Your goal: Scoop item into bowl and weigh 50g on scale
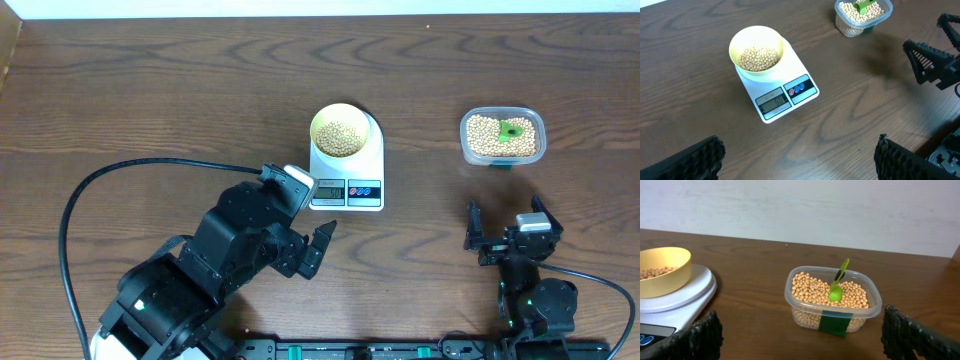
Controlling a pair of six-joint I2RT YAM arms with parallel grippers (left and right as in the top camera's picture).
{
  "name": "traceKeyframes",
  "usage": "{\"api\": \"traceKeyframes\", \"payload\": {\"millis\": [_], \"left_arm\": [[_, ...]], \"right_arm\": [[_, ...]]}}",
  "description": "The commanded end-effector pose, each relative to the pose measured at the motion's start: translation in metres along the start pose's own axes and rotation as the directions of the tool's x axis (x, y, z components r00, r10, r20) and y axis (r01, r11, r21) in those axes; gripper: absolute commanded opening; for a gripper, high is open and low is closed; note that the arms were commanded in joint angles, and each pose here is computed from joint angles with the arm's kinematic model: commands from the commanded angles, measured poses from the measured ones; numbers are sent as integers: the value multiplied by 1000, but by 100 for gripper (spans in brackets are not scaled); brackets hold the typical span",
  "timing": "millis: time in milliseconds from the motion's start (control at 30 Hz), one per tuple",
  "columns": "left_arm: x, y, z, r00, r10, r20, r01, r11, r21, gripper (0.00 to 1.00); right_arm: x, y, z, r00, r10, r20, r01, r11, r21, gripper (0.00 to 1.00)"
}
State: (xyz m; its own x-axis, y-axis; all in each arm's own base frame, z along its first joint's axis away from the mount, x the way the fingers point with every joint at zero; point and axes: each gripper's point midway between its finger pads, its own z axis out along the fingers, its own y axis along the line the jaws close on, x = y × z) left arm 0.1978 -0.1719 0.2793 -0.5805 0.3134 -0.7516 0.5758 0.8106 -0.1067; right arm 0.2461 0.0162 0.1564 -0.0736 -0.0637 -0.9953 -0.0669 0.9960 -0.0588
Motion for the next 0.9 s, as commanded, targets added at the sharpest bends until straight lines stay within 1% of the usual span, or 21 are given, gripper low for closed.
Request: {"api": "traceKeyframes", "payload": {"millis": [0,33,67,100,133,167,867], "left_arm": [[-3,1,-2,1000,-3,10,3,1000,-3,98],[-3,1,-2,1000,-3,10,3,1000,-3,98],[-3,1,-2,1000,-3,10,3,1000,-3,98],[-3,1,-2,1000,-3,10,3,1000,-3,98],[-3,1,-2,1000,-3,10,3,1000,-3,98],[-3,1,-2,1000,-3,10,3,1000,-3,98],[-3,1,-2,1000,-3,10,3,1000,-3,98]], "right_arm": [[0,2,0,1000,12,2,-12,1000,-10,83],[0,2,0,1000,12,2,-12,1000,-10,77],[0,2,0,1000,12,2,-12,1000,-10,78],[0,2,0,1000,12,1,-12,1000,-9,82],[1,1,0,1000,11,0,-11,1000,-1,94],[0,0,0,1000,3,1,-3,1000,2,99],[1,6,0,1000,-11,-3,11,999,-30,99]]}}
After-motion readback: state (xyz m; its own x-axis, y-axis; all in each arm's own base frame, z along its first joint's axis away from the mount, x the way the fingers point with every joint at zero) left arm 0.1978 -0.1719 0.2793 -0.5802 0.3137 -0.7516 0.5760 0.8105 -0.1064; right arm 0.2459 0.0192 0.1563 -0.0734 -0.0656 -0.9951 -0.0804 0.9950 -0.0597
